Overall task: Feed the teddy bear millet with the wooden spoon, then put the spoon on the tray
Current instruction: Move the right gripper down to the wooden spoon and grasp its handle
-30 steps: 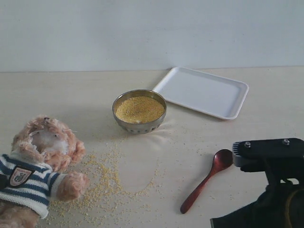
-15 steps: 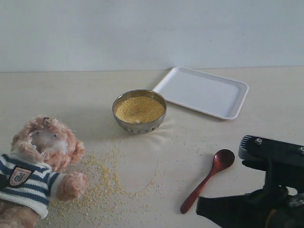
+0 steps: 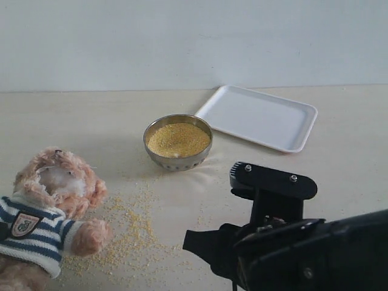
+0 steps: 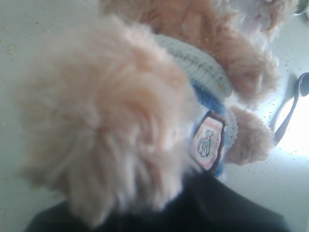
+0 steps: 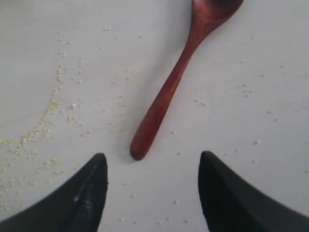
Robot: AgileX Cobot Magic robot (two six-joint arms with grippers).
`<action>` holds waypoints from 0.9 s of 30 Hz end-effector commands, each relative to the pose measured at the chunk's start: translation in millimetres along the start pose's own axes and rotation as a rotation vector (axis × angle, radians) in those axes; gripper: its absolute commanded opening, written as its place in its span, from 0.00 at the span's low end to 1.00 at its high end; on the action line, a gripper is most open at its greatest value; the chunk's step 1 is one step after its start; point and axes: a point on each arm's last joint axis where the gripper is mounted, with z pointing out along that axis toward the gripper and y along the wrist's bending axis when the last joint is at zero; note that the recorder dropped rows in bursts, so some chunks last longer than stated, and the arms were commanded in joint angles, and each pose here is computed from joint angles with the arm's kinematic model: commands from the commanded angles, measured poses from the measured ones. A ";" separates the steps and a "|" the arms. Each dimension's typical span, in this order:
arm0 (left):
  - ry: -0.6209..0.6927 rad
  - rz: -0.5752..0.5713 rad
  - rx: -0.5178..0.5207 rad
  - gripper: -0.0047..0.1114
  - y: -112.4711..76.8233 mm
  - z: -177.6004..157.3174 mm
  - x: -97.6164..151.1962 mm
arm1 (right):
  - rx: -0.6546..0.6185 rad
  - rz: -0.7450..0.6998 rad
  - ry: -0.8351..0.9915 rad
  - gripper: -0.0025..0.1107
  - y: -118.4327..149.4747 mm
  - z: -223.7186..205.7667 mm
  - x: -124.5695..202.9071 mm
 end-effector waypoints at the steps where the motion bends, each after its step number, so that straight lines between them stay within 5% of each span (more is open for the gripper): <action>1: -0.010 -0.004 0.006 0.08 -0.4 -0.2 0.2 | 0.015 0.031 0.025 0.52 1.3 15.5 -4.6; 27: -0.011 -0.003 0.004 0.08 -0.2 -0.2 0.1 | 0.057 0.050 0.075 0.52 7.8 67.8 -8.7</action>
